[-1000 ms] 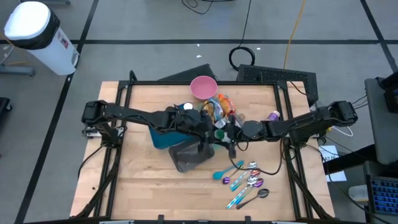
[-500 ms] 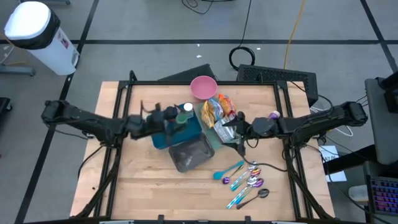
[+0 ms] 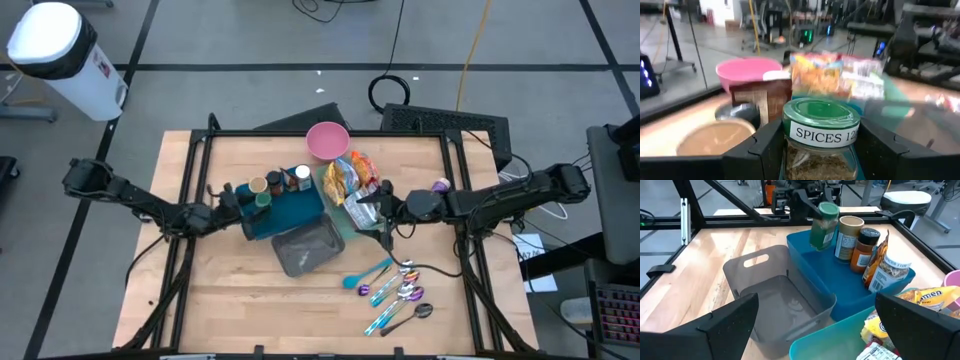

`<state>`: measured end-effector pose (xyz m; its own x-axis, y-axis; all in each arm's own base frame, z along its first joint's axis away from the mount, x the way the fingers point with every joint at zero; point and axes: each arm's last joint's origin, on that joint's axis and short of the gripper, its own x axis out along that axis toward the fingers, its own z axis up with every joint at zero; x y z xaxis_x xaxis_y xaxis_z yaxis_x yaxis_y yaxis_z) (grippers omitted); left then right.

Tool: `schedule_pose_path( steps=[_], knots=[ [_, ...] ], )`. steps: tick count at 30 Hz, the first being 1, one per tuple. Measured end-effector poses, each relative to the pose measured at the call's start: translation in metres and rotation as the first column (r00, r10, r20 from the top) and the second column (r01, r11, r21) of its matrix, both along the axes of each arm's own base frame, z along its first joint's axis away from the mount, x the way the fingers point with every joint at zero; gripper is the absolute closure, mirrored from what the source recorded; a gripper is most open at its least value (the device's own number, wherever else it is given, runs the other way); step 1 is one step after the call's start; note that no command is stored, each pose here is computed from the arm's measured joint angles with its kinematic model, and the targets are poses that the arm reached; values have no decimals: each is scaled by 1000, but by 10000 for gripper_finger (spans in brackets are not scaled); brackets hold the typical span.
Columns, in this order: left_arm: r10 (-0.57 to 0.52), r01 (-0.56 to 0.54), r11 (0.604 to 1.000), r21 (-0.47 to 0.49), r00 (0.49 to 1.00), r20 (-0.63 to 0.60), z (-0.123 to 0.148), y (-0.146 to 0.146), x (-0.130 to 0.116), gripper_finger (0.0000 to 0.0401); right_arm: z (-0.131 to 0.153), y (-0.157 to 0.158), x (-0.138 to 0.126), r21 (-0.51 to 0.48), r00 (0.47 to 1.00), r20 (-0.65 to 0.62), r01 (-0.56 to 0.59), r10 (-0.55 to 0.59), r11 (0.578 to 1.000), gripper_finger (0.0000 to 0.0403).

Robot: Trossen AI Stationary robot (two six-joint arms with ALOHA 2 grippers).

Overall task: Pick & Place Food Item
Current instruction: Put the green seasoning bottle into the blue bin

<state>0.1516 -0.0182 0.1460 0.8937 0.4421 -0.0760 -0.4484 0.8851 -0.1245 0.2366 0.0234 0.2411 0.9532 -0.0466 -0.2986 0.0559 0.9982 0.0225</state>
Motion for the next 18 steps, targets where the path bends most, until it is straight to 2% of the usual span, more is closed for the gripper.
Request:
schedule_pose_path(
  steps=[11,18],
  knots=[
    [-61,57,996,-71,997,-55,-10,-2,2,198,0,0,0,-7,1000,0,0,0,1000,10],
    [-49,33,991,-128,990,-131,-24,-2,3,198,0,0,0,-8,1000,0,0,0,1000,10]
  ],
)
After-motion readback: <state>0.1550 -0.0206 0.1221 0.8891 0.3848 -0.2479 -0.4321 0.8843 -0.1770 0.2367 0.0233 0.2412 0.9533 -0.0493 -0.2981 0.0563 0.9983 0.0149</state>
